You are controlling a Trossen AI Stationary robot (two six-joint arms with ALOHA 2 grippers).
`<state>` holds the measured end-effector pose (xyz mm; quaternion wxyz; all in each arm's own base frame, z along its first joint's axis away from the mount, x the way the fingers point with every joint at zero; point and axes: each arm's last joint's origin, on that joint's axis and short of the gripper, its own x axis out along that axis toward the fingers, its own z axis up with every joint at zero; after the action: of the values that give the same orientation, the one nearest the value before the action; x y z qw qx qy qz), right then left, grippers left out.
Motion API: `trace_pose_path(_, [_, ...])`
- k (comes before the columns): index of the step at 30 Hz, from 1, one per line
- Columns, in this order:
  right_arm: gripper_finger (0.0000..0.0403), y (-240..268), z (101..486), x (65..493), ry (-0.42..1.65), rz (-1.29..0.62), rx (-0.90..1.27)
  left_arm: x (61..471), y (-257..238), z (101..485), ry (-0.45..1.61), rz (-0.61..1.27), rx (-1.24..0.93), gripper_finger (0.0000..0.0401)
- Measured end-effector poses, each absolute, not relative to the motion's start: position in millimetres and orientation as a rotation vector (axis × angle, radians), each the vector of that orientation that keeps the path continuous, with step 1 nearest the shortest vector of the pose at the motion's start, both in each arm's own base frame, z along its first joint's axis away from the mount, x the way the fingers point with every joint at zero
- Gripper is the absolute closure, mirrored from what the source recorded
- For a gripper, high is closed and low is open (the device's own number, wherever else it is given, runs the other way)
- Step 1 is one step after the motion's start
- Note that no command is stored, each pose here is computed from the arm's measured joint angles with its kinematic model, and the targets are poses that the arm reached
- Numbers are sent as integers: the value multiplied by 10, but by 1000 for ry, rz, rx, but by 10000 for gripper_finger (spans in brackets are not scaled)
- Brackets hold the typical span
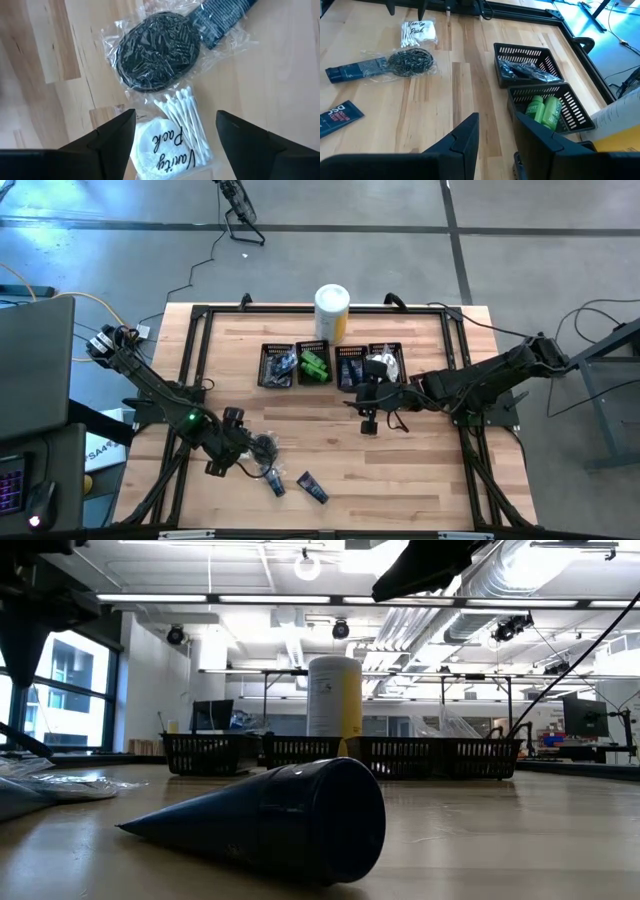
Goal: Pick & Place Travel size toiletries
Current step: Put the cotton pack into the right black bin
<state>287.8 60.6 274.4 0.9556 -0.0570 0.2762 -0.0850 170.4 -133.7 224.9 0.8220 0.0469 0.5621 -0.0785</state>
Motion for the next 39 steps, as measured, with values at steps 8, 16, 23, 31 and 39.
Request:
trace_pose_path(8, [290, 606, 2744, 2878, 560, -173, -112, 1714, -1344, 2253, 1176, -218, 168, 130])
trace_pose_path(16, [290, 607, 2755, 2885, 547, -174, -106, 1721, -1346, 2256, 1166, -218, 172, 130])
trace_pose_path(23, [290, 613, 2789, 2906, 507, -171, -98, 1722, -1387, 2216, 1211, -270, 150, 130])
trace_pose_path(31, [290, 612, 2786, 2904, 510, -171, -100, 1742, -1520, 2052, 1282, -281, 171, 130])
trace_pose_path(39, [290, 612, 2786, 2904, 511, -170, -101, 1831, -1596, 1785, 1384, -218, 196, 130])
